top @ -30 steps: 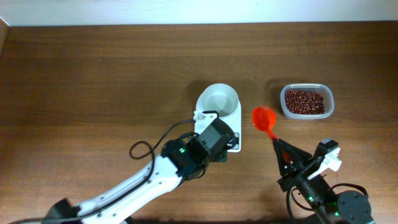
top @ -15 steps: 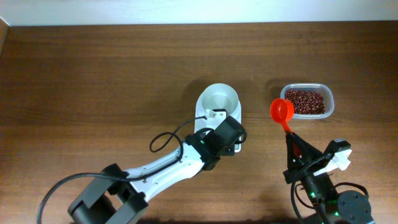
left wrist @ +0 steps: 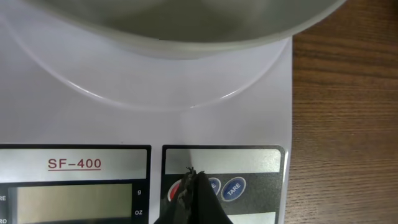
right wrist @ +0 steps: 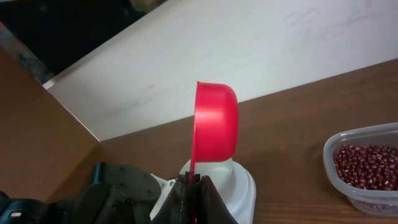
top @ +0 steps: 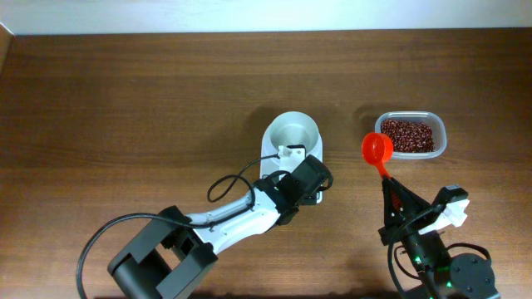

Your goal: Scoop and weigh 50g on scale

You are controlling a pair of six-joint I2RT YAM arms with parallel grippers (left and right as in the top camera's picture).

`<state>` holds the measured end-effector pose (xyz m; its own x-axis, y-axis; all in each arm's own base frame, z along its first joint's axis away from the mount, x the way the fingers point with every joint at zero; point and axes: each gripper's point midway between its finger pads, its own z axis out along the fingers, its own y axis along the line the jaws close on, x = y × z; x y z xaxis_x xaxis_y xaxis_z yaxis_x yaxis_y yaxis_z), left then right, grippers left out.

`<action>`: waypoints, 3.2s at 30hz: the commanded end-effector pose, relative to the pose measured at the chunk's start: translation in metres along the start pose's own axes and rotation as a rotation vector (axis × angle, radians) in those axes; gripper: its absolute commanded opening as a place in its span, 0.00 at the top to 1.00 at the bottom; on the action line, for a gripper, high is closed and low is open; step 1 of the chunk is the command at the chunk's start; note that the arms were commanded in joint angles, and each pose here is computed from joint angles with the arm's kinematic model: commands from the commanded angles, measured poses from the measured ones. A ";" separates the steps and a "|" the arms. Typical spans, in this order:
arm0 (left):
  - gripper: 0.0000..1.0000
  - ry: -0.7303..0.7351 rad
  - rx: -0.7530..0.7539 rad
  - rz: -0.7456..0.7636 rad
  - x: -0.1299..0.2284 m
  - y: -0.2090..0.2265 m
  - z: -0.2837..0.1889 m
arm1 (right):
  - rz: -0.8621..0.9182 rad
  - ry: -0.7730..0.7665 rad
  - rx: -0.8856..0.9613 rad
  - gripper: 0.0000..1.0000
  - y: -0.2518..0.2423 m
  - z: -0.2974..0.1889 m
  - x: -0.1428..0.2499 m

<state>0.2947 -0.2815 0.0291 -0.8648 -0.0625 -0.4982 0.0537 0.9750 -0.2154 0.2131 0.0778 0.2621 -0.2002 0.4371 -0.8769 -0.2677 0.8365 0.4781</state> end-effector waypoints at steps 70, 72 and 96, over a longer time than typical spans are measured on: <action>0.94 -0.392 -0.200 -0.273 -0.082 0.118 -0.199 | 0.085 -0.081 0.106 0.96 -0.017 -0.004 -0.017; 0.94 -0.445 -0.216 -0.350 -0.094 0.140 -0.214 | 0.084 -0.125 0.186 0.96 -0.031 -0.006 -0.024; 0.01 -0.031 0.297 0.856 -0.039 0.089 -0.263 | 0.001 -0.104 0.161 0.96 -0.007 0.023 -0.052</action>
<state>0.2053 -0.1276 0.2420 -0.5596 0.5931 -0.5788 0.7260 0.6877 0.0027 0.2514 0.0523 0.2861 -0.1105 0.4771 -0.8719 -0.0655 0.8718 0.4854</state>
